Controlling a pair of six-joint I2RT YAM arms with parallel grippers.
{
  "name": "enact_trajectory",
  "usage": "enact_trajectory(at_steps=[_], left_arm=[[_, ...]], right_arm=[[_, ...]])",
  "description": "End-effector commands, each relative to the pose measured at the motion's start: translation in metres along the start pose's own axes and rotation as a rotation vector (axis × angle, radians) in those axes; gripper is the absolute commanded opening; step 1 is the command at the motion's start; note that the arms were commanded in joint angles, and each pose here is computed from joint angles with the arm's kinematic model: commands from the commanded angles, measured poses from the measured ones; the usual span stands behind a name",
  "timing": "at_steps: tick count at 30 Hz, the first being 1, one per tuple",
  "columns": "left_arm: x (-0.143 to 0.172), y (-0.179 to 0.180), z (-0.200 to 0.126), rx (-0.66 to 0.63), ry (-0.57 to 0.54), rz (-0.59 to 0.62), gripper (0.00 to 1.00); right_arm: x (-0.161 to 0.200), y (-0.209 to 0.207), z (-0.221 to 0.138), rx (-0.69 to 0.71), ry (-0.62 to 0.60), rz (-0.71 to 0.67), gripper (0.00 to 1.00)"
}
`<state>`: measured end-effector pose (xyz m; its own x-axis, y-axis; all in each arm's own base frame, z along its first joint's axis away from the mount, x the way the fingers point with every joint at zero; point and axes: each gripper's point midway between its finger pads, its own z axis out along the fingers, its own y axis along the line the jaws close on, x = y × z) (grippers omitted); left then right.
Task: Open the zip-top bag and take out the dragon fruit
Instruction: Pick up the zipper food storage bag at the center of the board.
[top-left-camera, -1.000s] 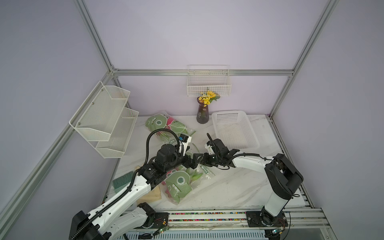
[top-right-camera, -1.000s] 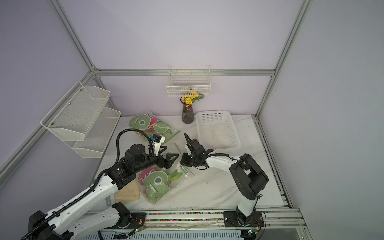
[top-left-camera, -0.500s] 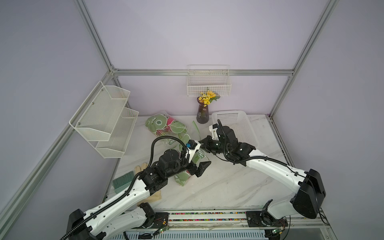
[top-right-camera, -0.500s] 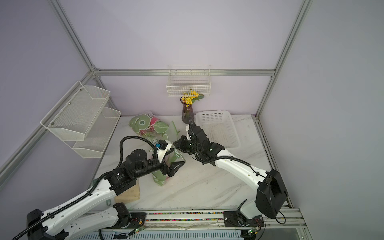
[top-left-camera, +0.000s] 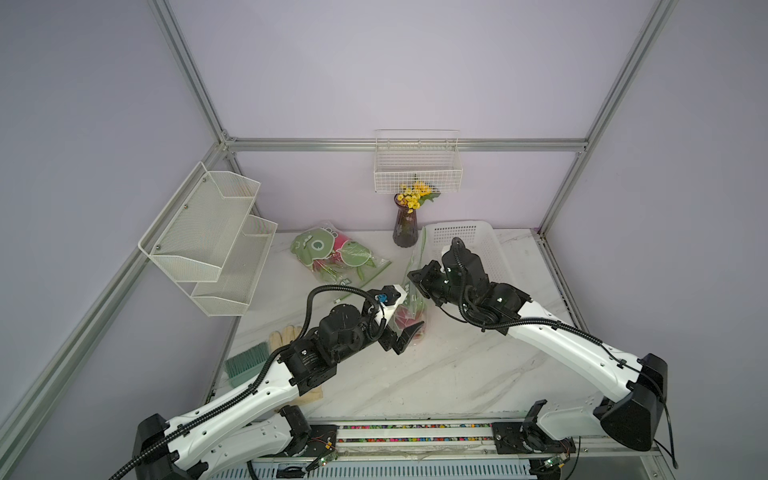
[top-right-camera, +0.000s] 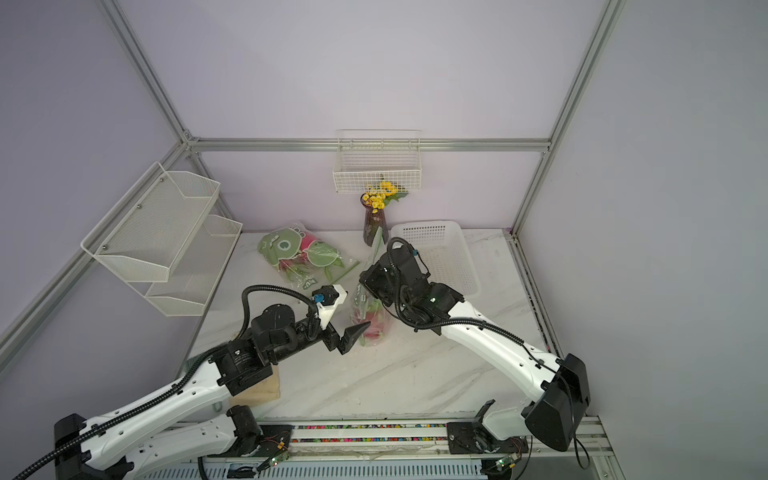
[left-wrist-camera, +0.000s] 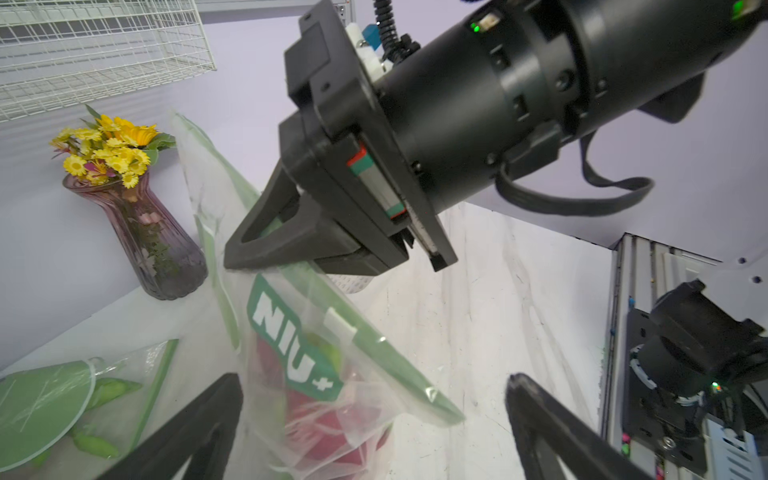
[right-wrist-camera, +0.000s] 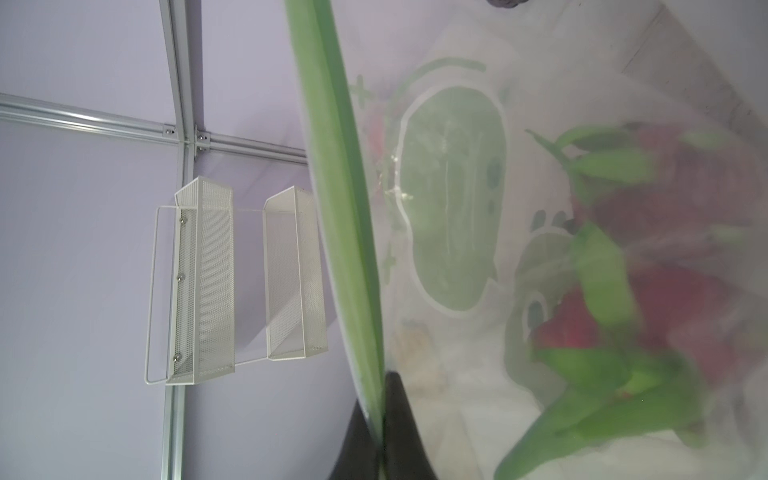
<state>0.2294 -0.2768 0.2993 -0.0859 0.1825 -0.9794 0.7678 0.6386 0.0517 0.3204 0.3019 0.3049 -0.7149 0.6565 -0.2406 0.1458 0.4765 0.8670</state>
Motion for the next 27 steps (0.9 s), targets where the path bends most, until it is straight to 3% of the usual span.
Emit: enact_trajectory(at_steps=[1, 7, 12, 16, 18, 20, 24, 27], left_arm=[[-0.009, 0.012, 0.007, -0.096, -0.062, 0.063, 1.0], [0.0, 0.035, 0.016, -0.238, -0.052, 0.088, 0.95], [-0.003, 0.038, 0.012, -0.256, -0.077, 0.078, 0.69], [-0.01, 0.036, 0.002, -0.243, -0.134, 0.022, 0.22], [-0.014, 0.036, -0.002, -0.236, -0.148, 0.008, 0.07], [-0.017, 0.034, -0.005, -0.222, -0.151, 0.006, 0.0], [-0.026, 0.027, -0.01, -0.156, -0.141, 0.003, 0.0], [-0.035, 0.025, -0.012, -0.089, -0.12, -0.014, 0.0]], right_arm=[[-0.01, 0.017, -0.014, -0.032, -0.049, 0.075, 0.0], [-0.011, 0.009, -0.013, -0.021, -0.063, 0.095, 0.0], [-0.012, 0.003, -0.012, -0.017, -0.075, 0.091, 0.0], [-0.013, 0.004, -0.013, -0.039, -0.09, 0.067, 0.3], [-0.017, 0.006, -0.016, -0.053, -0.109, 0.046, 0.39], [-0.024, 0.01, -0.023, -0.058, -0.145, -0.001, 0.49], [-0.041, 0.04, -0.052, -0.15, -0.248, -0.286, 0.62], [-0.036, 0.069, -0.077, -0.285, -0.301, -0.65, 0.63]])
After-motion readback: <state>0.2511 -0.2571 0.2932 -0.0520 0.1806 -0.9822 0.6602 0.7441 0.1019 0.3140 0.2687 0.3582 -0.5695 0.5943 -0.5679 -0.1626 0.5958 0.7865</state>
